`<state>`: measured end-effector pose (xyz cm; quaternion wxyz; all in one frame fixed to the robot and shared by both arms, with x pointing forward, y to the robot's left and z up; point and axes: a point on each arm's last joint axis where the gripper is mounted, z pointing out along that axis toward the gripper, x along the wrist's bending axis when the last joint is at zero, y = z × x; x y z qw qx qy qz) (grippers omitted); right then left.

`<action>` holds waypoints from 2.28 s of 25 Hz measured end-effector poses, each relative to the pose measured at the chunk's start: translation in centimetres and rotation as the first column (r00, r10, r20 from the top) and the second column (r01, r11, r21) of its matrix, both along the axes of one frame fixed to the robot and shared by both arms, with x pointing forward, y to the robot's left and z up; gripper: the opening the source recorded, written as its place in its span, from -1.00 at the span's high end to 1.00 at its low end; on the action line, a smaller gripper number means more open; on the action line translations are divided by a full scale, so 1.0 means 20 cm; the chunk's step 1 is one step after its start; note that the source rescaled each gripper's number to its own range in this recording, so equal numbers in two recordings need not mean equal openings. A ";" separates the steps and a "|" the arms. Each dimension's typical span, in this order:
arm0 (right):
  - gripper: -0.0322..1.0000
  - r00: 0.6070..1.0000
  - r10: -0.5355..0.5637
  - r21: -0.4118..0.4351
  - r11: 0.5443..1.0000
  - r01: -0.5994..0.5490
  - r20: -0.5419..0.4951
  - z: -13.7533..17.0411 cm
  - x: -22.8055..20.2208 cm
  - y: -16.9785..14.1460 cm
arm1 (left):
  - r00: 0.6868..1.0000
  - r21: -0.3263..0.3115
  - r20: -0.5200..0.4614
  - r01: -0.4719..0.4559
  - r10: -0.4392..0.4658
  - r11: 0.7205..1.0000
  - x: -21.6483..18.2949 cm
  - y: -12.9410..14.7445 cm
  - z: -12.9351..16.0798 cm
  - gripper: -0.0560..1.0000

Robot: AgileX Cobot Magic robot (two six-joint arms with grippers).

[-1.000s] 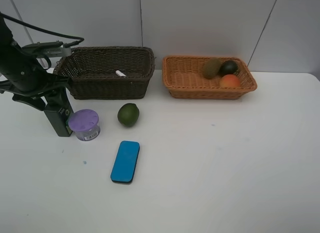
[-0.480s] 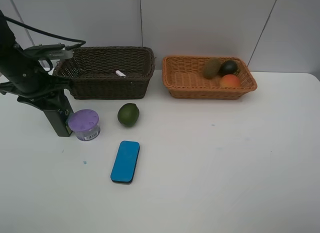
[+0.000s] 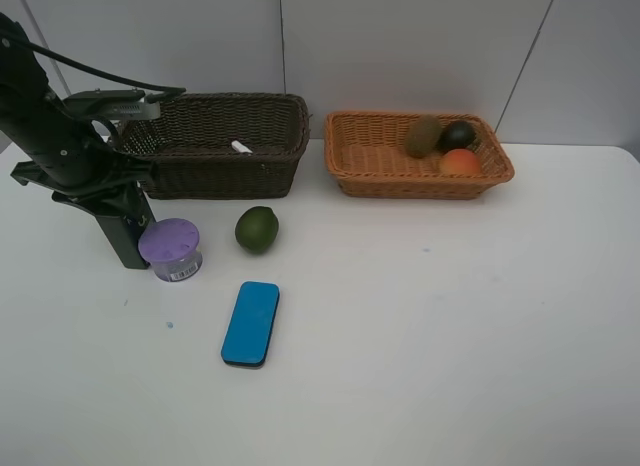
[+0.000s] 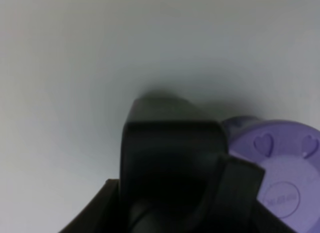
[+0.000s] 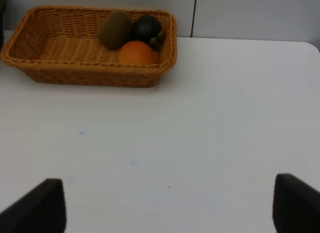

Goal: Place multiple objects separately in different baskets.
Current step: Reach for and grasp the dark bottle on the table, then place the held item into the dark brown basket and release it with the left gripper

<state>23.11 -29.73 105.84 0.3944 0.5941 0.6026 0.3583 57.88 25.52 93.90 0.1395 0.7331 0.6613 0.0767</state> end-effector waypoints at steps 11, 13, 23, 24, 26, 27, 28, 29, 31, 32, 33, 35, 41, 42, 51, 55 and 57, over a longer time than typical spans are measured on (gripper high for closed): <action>-1.00 1.000 0.000 0.000 1.000 0.000 0.000 0.00 0.00 0.00 | 0.998 -0.020 0.065 0.006 -0.004 1.000 -0.09 0.00 0.24 -0.12; -1.00 1.000 0.000 0.000 1.000 0.000 0.000 0.00 0.00 0.00 | 0.995 -0.027 0.095 0.005 -0.003 1.000 -0.11 0.01 0.31 -0.12; -1.00 1.000 0.000 0.000 1.000 0.000 0.000 0.00 0.00 0.00 | 0.877 -0.039 0.481 0.041 -0.017 0.998 -0.13 0.01 0.81 -0.12; -1.00 1.000 0.000 0.000 1.000 0.000 0.000 0.00 0.00 0.00 | 0.856 -0.039 0.518 0.039 -0.013 0.998 -0.11 0.01 0.82 -0.12; -1.00 1.000 0.000 0.000 1.000 0.000 0.000 0.00 0.00 0.00 | 0.812 -0.042 0.584 0.031 -0.001 0.999 -0.06 0.01 0.82 -0.12; -1.00 1.000 0.000 0.000 1.000 0.000 0.000 0.00 0.00 0.00 | 0.795 -0.042 0.607 0.027 0.004 0.999 -0.03 0.01 0.82 -0.12; -1.00 1.000 0.000 0.000 1.000 0.000 0.000 0.00 0.00 0.00 | 0.777 -0.043 0.629 0.022 0.010 0.999 0.00 0.01 0.80 -0.12; -1.00 1.000 0.000 0.000 1.000 0.000 0.000 0.00 0.00 0.00 | 0.765 -0.042 0.644 0.019 0.013 0.999 0.03 0.01 0.78 -0.12; -1.00 1.000 0.000 0.000 1.000 0.000 0.000 0.00 0.00 0.00 | 0.759 -0.041 0.651 0.015 0.015 0.999 0.06 0.01 0.75 -0.12; -1.00 1.000 0.000 0.000 1.000 0.000 0.000 0.00 0.00 0.00 | 0.762 -0.037 0.647 0.009 0.018 0.999 0.14 0.00 0.66 -0.12; -1.00 1.000 0.000 0.000 1.000 0.000 0.000 0.00 0.00 0.00 | 0.765 -0.035 0.643 0.007 0.018 0.999 0.17 0.00 0.62 -0.12; -1.00 1.000 0.000 0.000 1.000 0.000 0.000 0.00 0.00 0.00 | 0.781 -0.030 0.625 0.003 0.017 1.000 0.26 -0.01 0.52 -0.12; -1.00 1.000 0.000 0.000 1.000 0.000 0.000 0.00 0.00 0.00 | 0.816 -0.021 0.578 -0.004 0.015 1.000 0.51 -0.04 0.26 -0.12; -1.00 1.000 0.000 0.000 1.000 0.000 0.000 0.00 0.00 0.00 | 0.826 -0.023 0.564 -0.005 0.017 1.000 0.54 -0.04 0.22 -0.12; -1.00 1.000 0.000 0.000 1.000 0.000 0.000 0.00 0.00 0.00 | 0.918 -0.018 0.396 0.001 0.006 1.000 0.59 -0.06 0.03 -0.12; -1.00 1.000 0.000 0.000 1.000 0.000 0.000 0.00 0.00 0.00 | 0.924 -0.017 0.383 0.003 0.004 1.000 0.59 -0.06 0.03 -0.12; -1.00 1.000 0.000 0.000 1.000 0.000 0.000 0.00 0.00 0.00 | 0.925 -0.017 0.380 0.003 0.003 1.000 0.59 -0.06 0.03 -0.12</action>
